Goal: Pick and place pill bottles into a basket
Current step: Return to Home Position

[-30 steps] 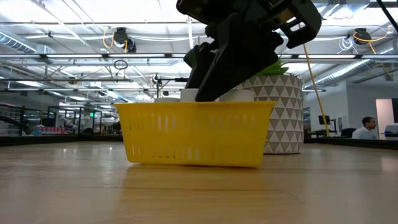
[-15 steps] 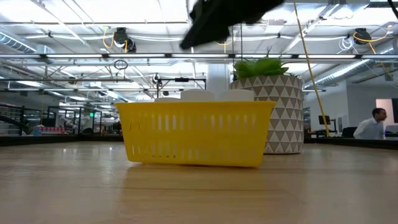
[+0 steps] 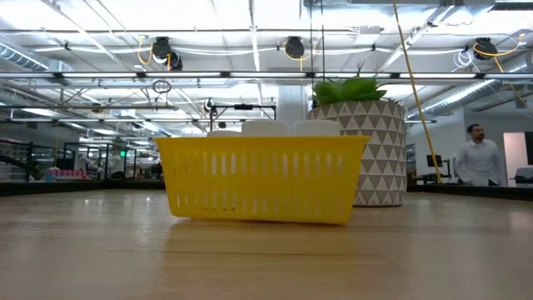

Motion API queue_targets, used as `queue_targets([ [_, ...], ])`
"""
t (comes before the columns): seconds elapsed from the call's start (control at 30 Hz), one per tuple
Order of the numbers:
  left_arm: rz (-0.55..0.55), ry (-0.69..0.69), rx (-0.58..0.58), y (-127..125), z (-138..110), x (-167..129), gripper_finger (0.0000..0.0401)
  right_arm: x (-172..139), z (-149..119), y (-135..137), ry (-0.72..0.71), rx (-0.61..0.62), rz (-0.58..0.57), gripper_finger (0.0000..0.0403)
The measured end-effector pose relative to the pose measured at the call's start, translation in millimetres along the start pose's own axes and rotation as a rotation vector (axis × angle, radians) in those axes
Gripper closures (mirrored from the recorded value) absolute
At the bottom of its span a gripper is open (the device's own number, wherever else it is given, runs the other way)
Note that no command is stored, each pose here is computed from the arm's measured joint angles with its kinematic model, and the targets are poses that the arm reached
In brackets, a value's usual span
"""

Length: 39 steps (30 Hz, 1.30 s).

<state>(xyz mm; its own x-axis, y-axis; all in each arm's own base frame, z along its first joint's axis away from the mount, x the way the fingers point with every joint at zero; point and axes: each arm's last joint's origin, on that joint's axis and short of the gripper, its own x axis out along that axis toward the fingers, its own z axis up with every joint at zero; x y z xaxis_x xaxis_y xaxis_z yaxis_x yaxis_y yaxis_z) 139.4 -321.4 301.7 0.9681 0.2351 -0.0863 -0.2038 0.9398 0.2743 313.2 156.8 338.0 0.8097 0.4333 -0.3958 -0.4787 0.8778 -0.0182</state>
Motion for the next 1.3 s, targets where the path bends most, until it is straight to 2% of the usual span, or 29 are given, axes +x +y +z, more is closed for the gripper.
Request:
queue_targets([
  [0.27, -0.088, 0.084, 0.056, 52, 16, -6, 0.0249, -35, 16, 32, -0.066, -0.029, 0.091, 0.0195],
  [0.4, -0.111, 0.091, 0.019, 79, 22, -18, 0.0249, -44, 18, 44, -0.086, -0.057, 0.120, 0.0195],
  [0.57, -0.137, 0.094, -0.078, 115, 24, -37, 0.0249, -47, 9, 48, -0.068, -0.066, 0.015, 0.0195],
  [0.77, -0.116, 0.025, -0.125, 136, 18, -52, 0.0249, -50, -1, 48, -0.065, -0.058, -0.003, 0.0195],
  [0.93, -0.099, 0.087, -0.131, 135, 17, -42, 0.0249, -53, -5, 48, -0.082, -0.058, -0.003, 0.0195],
  [1.07, -0.008, 0.080, -0.154, 137, 19, -23, 0.0249, -54, -3, 48, -0.108, -0.073, -0.004, 0.0195],
  [1.3, 0.161, 0.143, -0.119, 151, 19, 16, 0.0249, -55, -2, 47, -0.119, -0.106, -0.014, 0.0195],
])
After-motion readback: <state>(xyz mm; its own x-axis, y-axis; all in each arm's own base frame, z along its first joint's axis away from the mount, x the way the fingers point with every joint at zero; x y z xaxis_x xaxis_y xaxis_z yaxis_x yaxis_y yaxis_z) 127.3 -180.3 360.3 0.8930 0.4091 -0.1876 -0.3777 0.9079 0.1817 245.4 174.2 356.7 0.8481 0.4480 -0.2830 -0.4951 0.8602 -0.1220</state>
